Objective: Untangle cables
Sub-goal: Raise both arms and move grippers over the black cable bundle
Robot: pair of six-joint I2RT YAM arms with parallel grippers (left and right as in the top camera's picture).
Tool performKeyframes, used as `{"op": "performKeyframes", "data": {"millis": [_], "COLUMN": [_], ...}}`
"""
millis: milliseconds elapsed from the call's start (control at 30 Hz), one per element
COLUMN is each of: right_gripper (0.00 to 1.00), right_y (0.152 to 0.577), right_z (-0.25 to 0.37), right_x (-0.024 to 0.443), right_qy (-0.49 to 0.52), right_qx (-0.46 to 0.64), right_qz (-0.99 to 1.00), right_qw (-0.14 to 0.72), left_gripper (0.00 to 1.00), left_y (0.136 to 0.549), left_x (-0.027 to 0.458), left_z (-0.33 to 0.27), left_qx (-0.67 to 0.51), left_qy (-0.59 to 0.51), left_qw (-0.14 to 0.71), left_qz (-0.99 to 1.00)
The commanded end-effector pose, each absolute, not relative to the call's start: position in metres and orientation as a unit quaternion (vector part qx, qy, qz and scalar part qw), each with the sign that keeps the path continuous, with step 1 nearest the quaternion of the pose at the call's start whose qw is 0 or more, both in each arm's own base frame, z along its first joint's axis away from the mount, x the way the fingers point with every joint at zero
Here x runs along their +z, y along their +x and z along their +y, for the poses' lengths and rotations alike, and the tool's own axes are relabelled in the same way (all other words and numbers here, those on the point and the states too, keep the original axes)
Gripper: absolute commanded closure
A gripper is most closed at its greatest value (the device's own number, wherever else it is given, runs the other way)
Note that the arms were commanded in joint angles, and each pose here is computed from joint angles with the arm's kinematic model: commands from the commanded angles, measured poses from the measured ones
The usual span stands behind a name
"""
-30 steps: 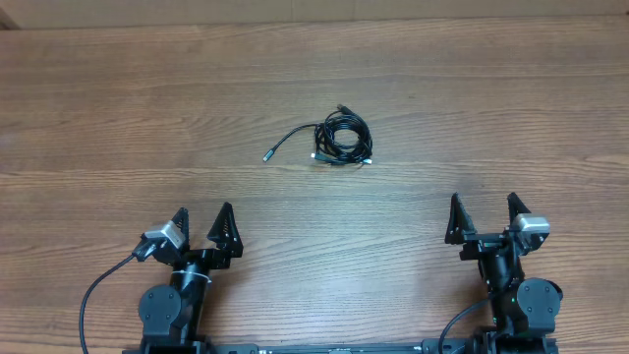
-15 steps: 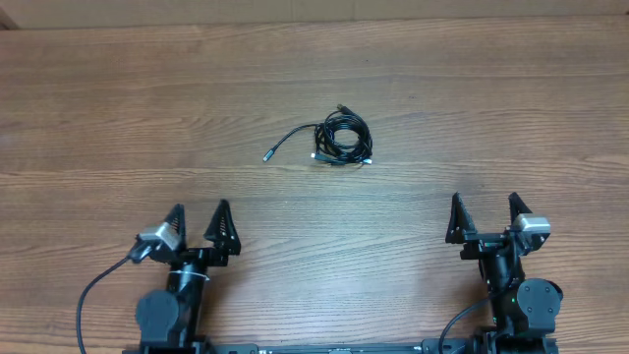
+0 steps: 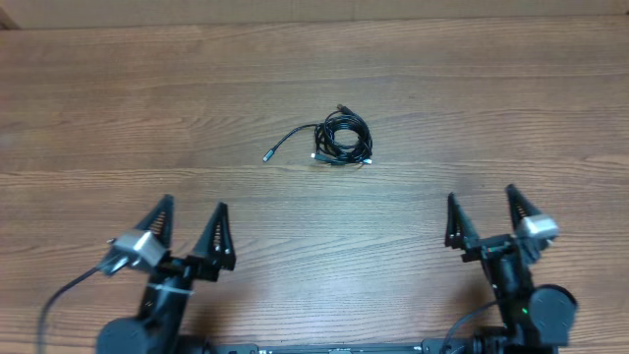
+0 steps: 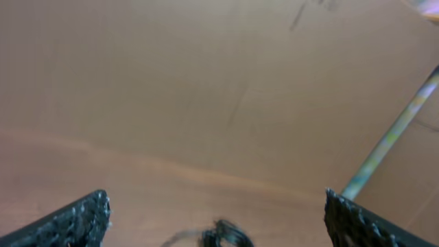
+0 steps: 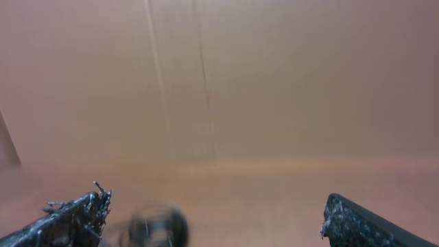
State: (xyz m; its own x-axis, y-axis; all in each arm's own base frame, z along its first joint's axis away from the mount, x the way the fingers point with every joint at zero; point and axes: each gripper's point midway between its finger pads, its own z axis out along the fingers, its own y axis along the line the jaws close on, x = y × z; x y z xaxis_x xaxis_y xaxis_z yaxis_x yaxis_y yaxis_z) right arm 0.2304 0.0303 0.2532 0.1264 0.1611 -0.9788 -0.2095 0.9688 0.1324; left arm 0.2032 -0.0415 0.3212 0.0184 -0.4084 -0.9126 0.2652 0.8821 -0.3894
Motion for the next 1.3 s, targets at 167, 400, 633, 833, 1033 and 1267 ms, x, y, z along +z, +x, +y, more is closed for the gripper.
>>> {"op": "performKeyframes", "data": {"millis": [167,400,633,833,1033,1267], "right_gripper": [0.0,0.0,0.0,0.0,0.0,0.32], "right_y": [0.226,0.263,0.304,0.327,0.34,0.353], "right_z": [0.021,0.02,0.019,0.029,0.056,0.062], "right_x": [0.354,0.386,0.385,0.35,0.317,0.274], "right_qy": [0.012,0.033,0.057,0.06,0.041,0.054], "right_qx": [0.117,0.118,0.117,0.143,0.22,0.24], "right_qz": [0.651,0.753,0.856,0.907,0.923,0.941], "right_qw": [0.75,0.646,0.5,0.391,0.313,0.234], "left_gripper": [0.01,0.0,0.0,0.0,0.96,0.96], "left_y": [0.214,0.266,0.32,0.37,0.397,0.399], "left_x": [0.437,0.459,0.401,0.352,0.292,0.211], "left_z": [-0.054,-0.074,-0.083,-0.102,-0.118,-0.165], "left_qx": [-0.222,-0.244,-0.254,-0.303,-0.327,-0.307], "left_qy": [-0.011,0.002,-0.026,-0.027,-0.052,-0.04], "left_qw": [0.654,0.496,0.305,0.222,0.121,-0.008], "left_qz": [0.723,0.833,0.917,0.926,0.936,0.951]}}
